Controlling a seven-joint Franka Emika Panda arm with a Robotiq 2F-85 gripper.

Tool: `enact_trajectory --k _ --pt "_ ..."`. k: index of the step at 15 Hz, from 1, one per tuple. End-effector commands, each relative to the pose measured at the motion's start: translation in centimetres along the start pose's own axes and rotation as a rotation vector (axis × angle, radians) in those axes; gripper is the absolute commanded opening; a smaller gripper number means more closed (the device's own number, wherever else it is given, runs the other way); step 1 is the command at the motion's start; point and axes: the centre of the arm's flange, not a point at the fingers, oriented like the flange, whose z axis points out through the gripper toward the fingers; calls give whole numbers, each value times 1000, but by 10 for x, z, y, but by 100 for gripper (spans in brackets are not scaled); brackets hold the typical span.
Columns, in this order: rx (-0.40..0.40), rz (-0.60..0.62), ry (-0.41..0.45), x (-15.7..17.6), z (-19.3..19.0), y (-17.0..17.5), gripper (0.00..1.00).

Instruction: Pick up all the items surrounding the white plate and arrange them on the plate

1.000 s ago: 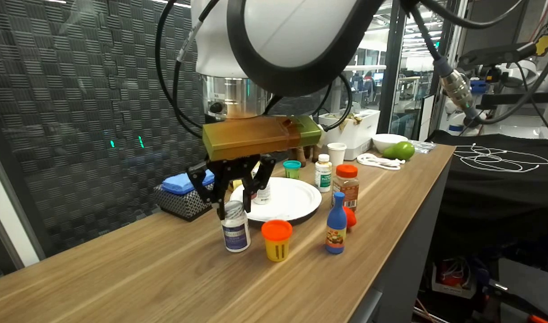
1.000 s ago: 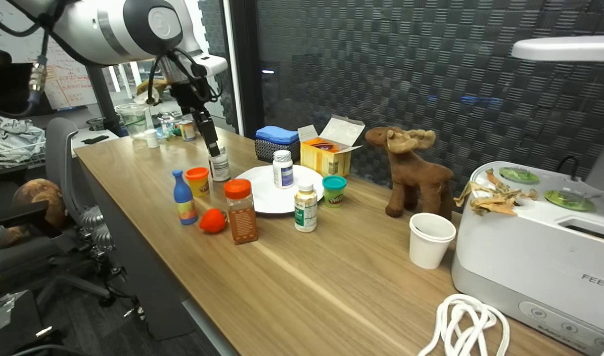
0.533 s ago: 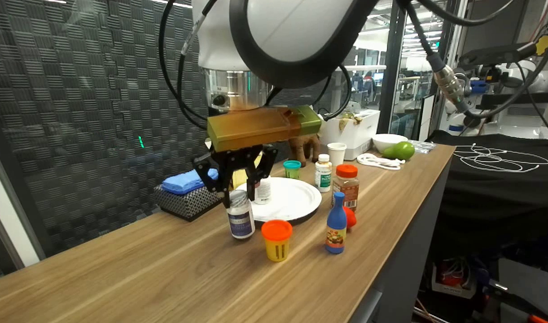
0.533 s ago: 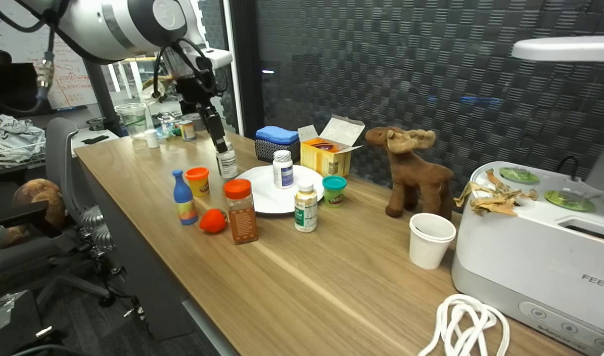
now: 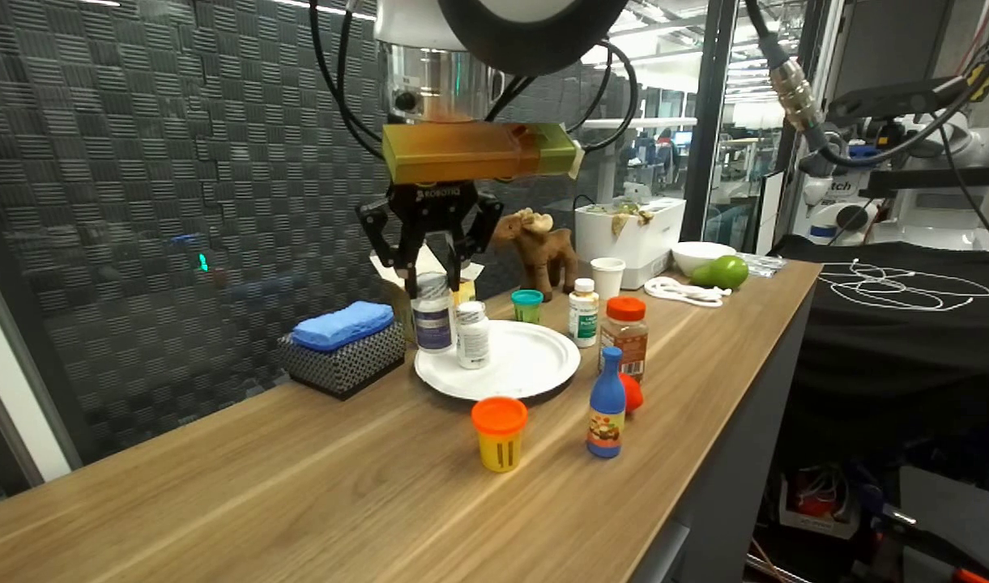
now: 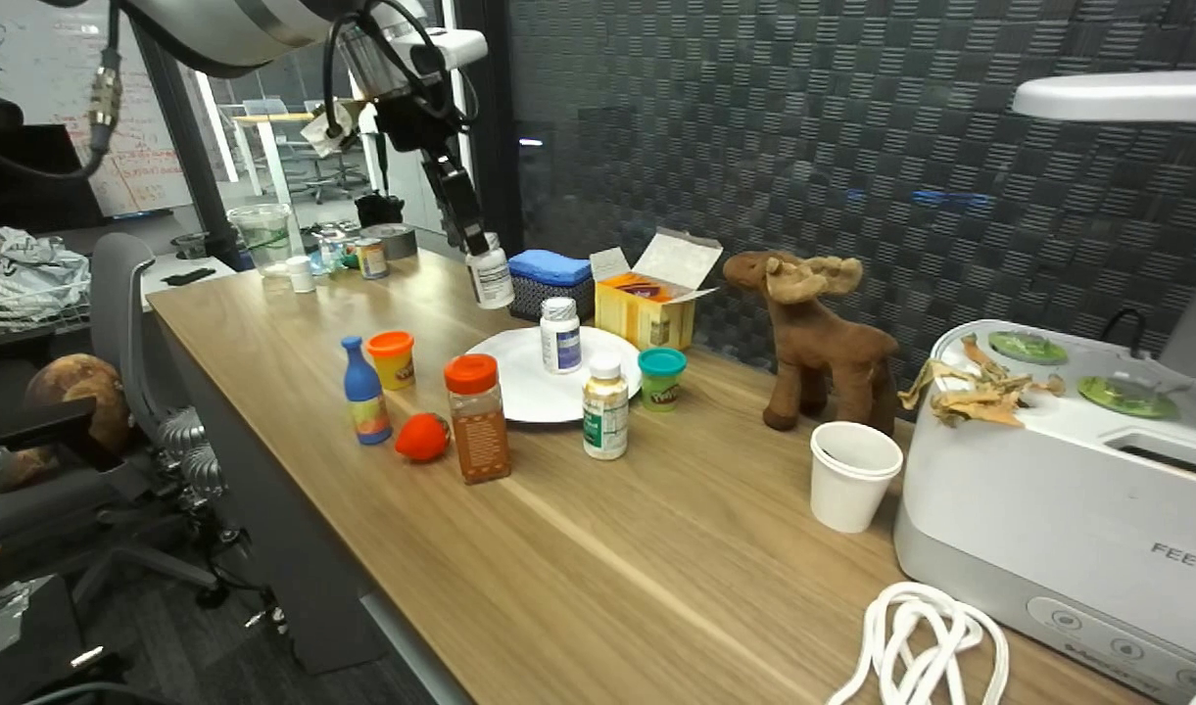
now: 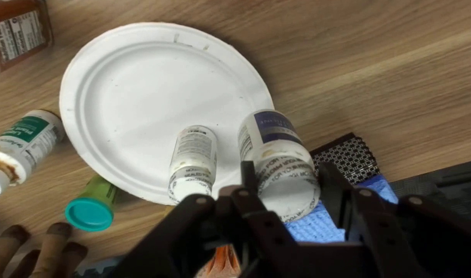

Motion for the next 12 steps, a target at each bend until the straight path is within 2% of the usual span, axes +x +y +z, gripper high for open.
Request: enact_trajectory --k 1,12 --pt "-18 59 -7 6 7 13 19" --pt "11 78 -61 5 45 20 19"
